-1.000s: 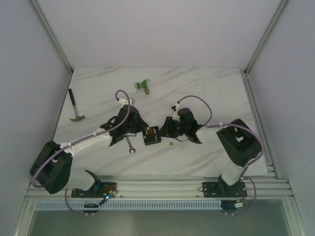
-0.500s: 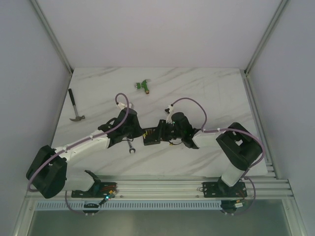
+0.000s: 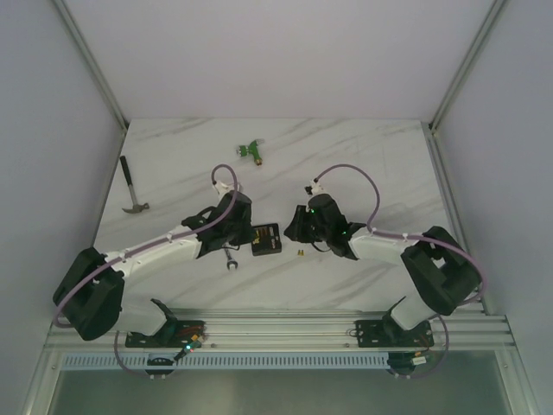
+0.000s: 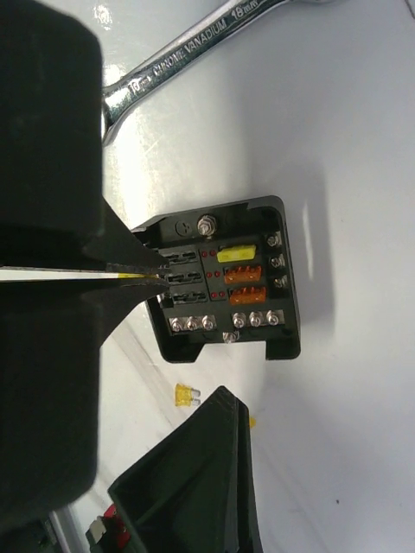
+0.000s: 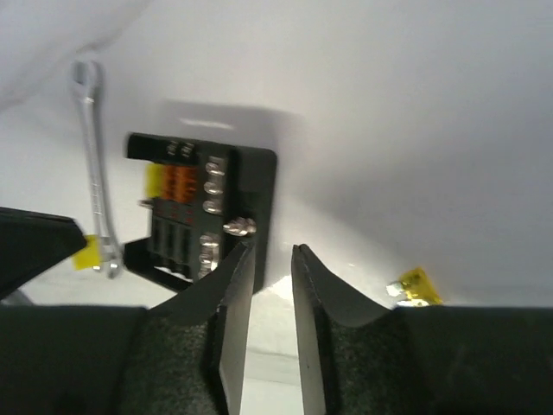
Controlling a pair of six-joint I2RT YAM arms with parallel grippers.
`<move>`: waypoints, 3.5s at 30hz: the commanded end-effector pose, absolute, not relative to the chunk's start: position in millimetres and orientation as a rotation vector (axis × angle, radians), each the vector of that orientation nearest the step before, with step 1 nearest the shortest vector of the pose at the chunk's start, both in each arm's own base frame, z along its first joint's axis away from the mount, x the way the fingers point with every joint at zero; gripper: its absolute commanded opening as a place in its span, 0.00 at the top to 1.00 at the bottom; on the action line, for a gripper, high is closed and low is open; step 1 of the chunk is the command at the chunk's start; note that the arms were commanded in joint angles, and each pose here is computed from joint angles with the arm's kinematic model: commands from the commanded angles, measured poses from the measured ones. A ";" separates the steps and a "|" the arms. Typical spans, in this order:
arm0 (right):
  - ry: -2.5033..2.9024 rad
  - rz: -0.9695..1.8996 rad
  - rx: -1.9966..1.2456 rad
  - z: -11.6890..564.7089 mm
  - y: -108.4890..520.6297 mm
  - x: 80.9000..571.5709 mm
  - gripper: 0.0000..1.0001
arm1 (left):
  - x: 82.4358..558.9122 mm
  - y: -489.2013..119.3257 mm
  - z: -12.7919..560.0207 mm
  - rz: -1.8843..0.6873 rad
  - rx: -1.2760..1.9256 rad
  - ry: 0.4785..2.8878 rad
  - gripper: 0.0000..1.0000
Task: Snap on the fuse box
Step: Install the fuse at the fuse box base.
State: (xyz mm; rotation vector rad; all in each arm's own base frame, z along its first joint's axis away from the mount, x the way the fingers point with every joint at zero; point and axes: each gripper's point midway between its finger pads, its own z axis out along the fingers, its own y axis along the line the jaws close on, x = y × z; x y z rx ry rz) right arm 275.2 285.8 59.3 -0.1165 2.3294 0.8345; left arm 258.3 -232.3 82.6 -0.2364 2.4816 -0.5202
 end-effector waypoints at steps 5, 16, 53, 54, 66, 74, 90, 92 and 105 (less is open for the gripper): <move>2.401 0.719 -0.190 28.5 282.4 272.4 0.76 | 257.3 -229.0 73.8 -0.427 -0.273 2.510 1.00; 2.397 0.846 -0.285 31.8 305.4 252.4 0.78 | 255.9 -223.1 56.2 -0.264 -0.271 2.561 1.00; 2.002 0.643 -0.043 77.4 239.9 270.8 0.01 | 253.6 -216.8 66.6 0.064 0.096 2.596 1.00; 1.997 0.636 -0.034 78.3 237.3 270.8 0.00 | 253.8 -217.7 65.9 0.064 0.098 2.596 1.00; 1.977 0.623 -0.004 81.0 229.7 270.0 0.00 | 257.4 -224.5 61.0 0.075 0.107 2.590 1.00; 1.981 0.629 -0.011 80.1 231.1 269.6 0.00 | 260.0 -224.8 53.6 0.098 0.122 2.591 1.00; 1.995 0.640 -0.027 77.5 234.4 268.3 0.00 | 268.1 -225.3 60.4 0.104 0.117 2.552 1.00; 1.997 0.639 -0.028 76.8 234.6 268.4 0.00 | 268.8 -225.8 61.7 0.100 0.117 2.548 1.00; 2.000 0.648 -0.035 76.7 236.8 268.1 0.00 | 266.3 -229.9 54.1 0.071 0.161 2.559 1.00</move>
